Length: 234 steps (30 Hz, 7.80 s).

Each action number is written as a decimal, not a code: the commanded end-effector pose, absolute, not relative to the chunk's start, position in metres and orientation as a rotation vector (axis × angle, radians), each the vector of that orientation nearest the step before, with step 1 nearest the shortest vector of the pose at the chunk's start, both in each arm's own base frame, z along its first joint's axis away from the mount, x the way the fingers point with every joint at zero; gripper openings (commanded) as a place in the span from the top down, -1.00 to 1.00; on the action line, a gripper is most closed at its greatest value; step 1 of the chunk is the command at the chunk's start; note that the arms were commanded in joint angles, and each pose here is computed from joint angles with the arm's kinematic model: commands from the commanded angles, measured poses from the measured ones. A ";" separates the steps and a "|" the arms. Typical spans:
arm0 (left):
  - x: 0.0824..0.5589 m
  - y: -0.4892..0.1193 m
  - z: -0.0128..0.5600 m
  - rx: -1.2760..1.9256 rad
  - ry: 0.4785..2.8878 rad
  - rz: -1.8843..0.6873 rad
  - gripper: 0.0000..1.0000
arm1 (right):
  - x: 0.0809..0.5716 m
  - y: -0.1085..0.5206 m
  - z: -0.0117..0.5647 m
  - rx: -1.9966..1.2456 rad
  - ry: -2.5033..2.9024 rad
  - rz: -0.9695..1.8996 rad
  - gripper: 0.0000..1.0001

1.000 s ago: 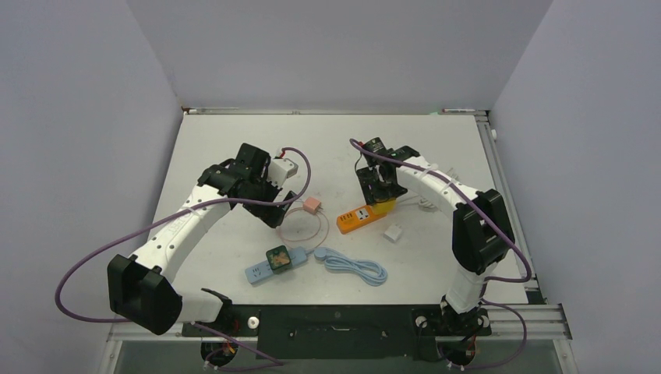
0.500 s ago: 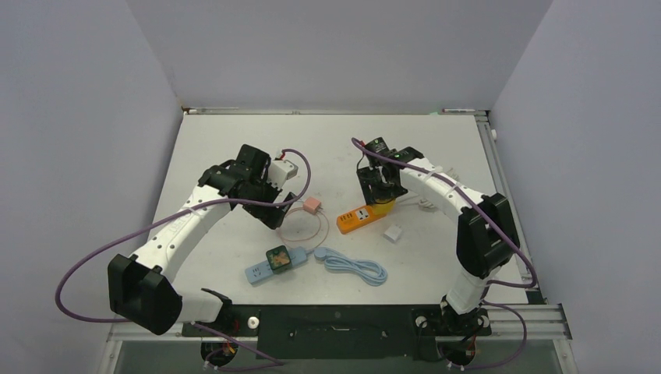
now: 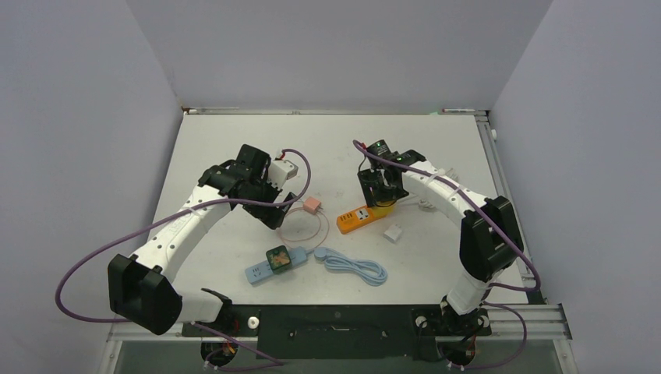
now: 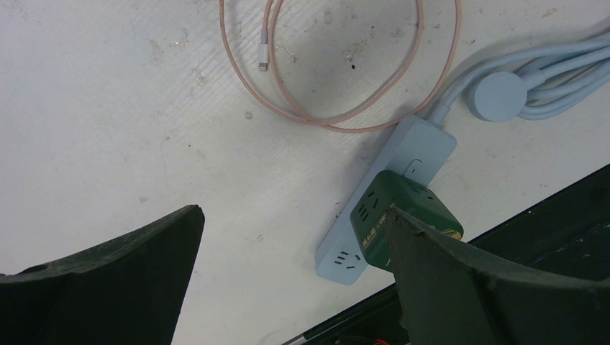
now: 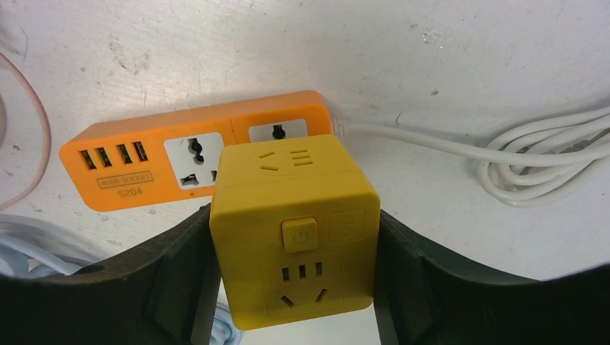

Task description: Insert the plug

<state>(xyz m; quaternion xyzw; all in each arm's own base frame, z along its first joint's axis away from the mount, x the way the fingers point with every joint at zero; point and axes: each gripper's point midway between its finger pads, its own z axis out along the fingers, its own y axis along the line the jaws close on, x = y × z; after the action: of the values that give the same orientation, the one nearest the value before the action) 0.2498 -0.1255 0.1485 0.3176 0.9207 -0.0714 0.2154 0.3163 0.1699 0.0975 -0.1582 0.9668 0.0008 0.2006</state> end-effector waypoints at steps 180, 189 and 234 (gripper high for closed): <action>0.296 -0.077 0.220 0.519 2.451 -0.551 -0.93 | 0.357 0.390 0.099 -0.976 2.290 0.394 0.81; 0.288 -0.100 0.256 0.632 2.262 -0.645 -0.92 | 0.337 0.376 0.194 -0.746 2.032 0.554 0.84; 0.281 -0.221 0.354 0.713 1.678 -0.620 -0.92 | 0.279 0.380 0.389 0.150 1.650 1.479 0.75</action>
<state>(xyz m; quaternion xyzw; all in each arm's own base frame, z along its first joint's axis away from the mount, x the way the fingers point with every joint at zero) 0.2753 -0.2211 0.3422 0.3183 0.7284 -0.2689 0.5439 0.2990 0.3791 0.3349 0.0543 0.7286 0.5221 0.4401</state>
